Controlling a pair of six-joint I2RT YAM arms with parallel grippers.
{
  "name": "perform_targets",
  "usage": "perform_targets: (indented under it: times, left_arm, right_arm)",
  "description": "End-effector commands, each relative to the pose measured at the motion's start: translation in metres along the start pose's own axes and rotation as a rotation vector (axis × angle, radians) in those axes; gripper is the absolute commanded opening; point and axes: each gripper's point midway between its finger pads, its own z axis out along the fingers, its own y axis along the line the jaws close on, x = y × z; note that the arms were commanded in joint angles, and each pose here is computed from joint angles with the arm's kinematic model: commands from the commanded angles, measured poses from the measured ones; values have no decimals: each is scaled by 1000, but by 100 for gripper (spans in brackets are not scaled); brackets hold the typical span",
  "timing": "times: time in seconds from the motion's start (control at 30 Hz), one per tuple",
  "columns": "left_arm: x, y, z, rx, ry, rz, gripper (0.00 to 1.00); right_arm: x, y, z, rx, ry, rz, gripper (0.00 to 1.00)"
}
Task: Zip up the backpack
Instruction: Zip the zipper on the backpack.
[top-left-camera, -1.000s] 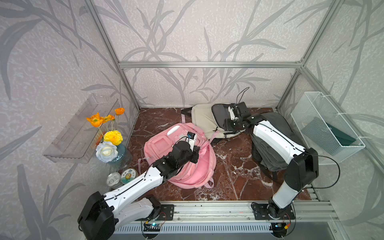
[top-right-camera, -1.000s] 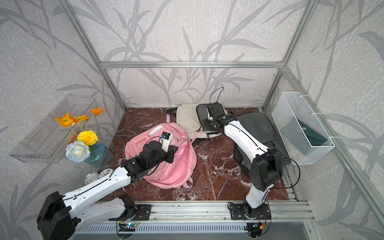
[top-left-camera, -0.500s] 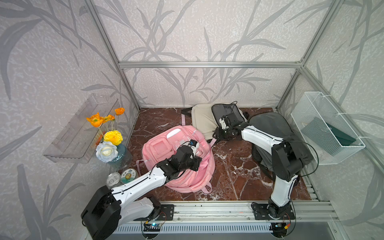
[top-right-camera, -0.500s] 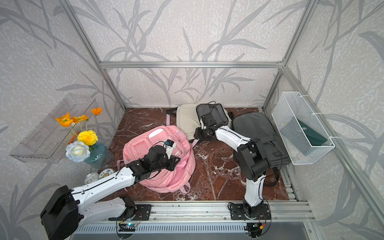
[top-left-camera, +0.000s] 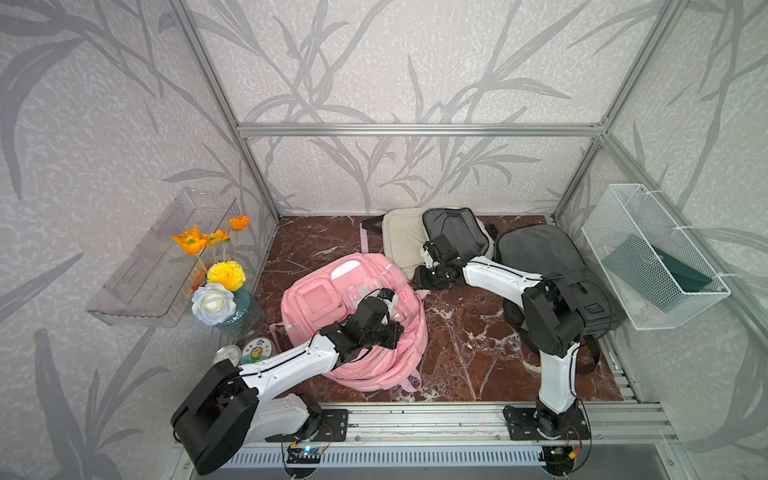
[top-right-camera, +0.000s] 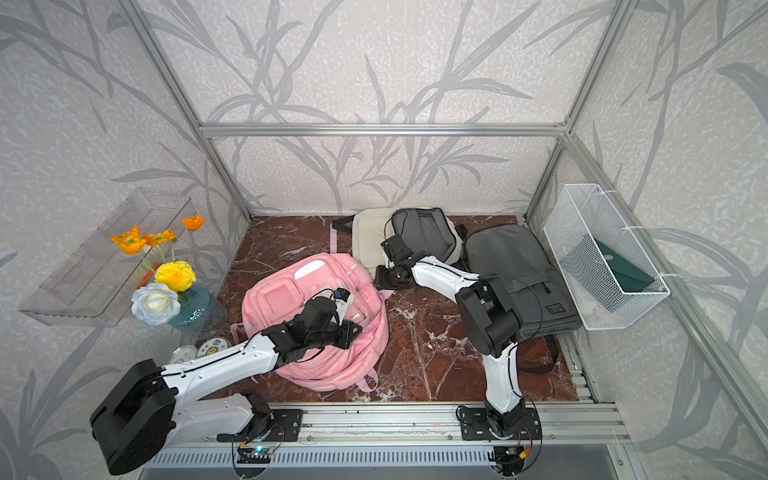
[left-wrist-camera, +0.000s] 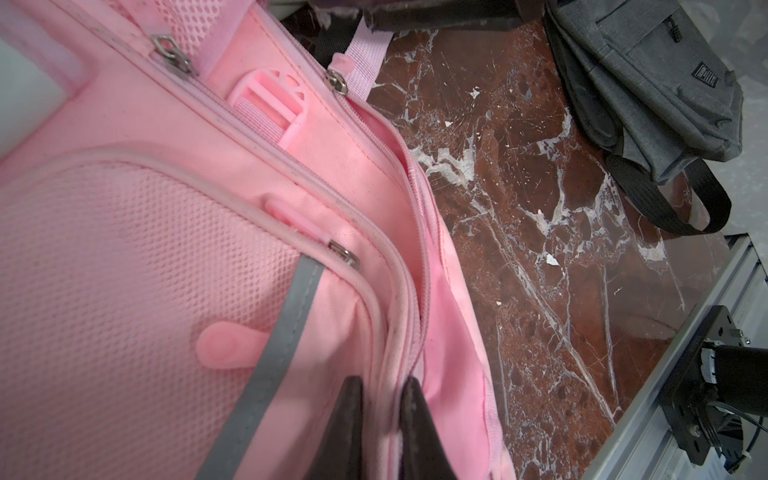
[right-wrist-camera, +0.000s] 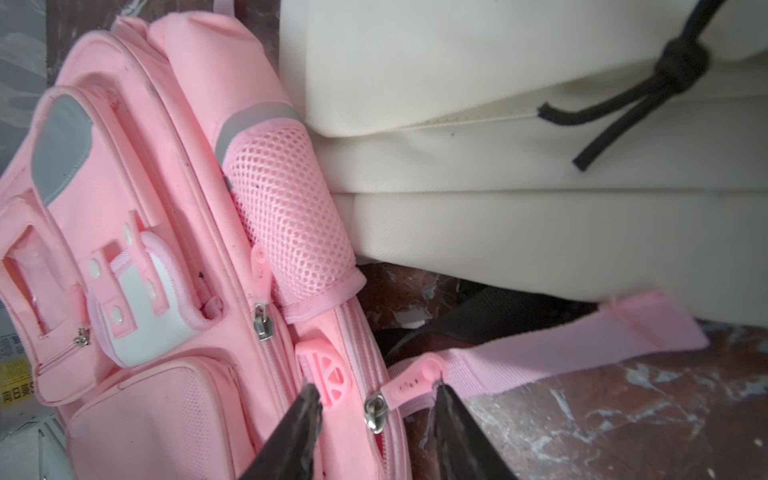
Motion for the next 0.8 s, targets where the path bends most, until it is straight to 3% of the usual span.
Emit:
perform_targets:
  times: [0.0,0.43,0.63,0.77]
  left_arm:
    - [39,20,2,-66,128,-90,8]
    - [37,18,6,-56,126,-90,8]
    - [34,18,5,-57,114,-81,8]
    - [34,16,7,-49,117,-79,8]
  right_arm:
    - [6,-13,10,62,34,-13,45]
    - [11,-11,32,34,60,142,51]
    - [26,-2,45,7,103,160,45]
    - [28,7,50,-29,110,155,33]
